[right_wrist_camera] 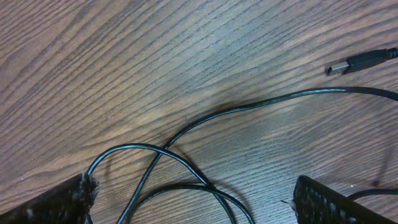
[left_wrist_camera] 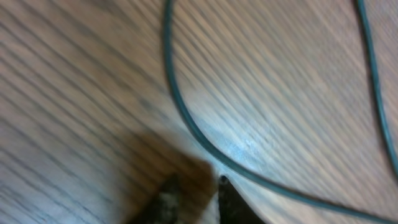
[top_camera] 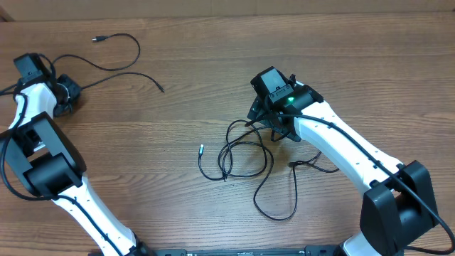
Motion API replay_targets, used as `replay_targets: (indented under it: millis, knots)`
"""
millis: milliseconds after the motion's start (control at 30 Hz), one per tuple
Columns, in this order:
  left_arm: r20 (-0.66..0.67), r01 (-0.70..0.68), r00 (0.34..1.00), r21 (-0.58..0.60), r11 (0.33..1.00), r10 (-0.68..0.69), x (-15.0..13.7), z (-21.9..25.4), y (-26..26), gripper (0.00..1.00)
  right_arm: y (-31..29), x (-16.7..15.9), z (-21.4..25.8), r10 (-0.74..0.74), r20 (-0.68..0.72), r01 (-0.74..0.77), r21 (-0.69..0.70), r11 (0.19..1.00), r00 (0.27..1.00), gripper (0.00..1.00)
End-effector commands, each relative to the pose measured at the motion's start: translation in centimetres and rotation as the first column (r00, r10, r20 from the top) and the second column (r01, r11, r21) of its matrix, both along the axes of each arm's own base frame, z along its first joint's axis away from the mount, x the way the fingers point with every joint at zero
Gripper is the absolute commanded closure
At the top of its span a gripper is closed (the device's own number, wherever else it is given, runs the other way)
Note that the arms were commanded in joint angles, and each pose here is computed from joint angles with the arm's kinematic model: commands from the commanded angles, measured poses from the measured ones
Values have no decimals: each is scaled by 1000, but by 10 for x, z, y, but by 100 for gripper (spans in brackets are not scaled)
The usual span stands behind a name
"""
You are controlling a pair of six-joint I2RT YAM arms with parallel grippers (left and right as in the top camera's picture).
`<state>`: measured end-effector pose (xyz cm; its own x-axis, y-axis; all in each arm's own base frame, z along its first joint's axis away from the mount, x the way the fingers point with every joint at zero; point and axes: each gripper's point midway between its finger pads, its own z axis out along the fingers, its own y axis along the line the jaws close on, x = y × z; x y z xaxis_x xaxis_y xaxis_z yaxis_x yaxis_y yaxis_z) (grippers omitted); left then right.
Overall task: Untangle cables
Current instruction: 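Move the left gripper back to the left edge, right gripper holding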
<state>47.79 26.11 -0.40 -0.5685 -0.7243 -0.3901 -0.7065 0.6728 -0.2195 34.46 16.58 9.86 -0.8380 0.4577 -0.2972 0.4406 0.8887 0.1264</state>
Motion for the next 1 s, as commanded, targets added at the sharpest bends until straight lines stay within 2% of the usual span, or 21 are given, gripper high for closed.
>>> replay_targets:
  millis: [0, 300, 433, 633, 700, 767, 900, 967]
  knots:
    - [-311, -43, 950, -85, 995, 15, -79, -113, -20, 96, 1, 1, 8, 1, 22, -2, 11, 1000, 1000, 0]
    - [-234, 3, 972, -73, 997, -20, -56, -115, -31, 96, 1, 1, 8, 1, 22, -2, 11, 1000, 1000, 0]
    - [-177, 27, 983, -96, 995, -43, -44, -118, -39, 90, 1, 1, 8, 1, 22, -2, 11, 1000, 1000, 0]
    - [-211, 31, 976, -121, 992, -56, -52, -142, -48, 85, 1, 1, 8, 1, 22, -2, 11, 1000, 1000, 0]
    - [-237, 31, 969, -140, 990, -64, -59, -153, -53, 79, 1, 1, 8, 1, 22, -2, 11, 1000, 1000, 0]
    - [-257, 47, 963, -143, 989, -83, -64, -153, -54, 67, 1, 1, 8, 1, 22, -2, 11, 1000, 1000, 0]
    - [-256, 51, 963, -142, 989, -86, -59, -131, -46, 65, 1, 1, 8, 1, 22, -2, 11, 1000, 1000, 0]
    - [-238, 45, 968, -150, 988, -81, -51, -107, -41, 53, 1, 1, 8, 1, 22, -2, 11, 1000, 1000, 0]
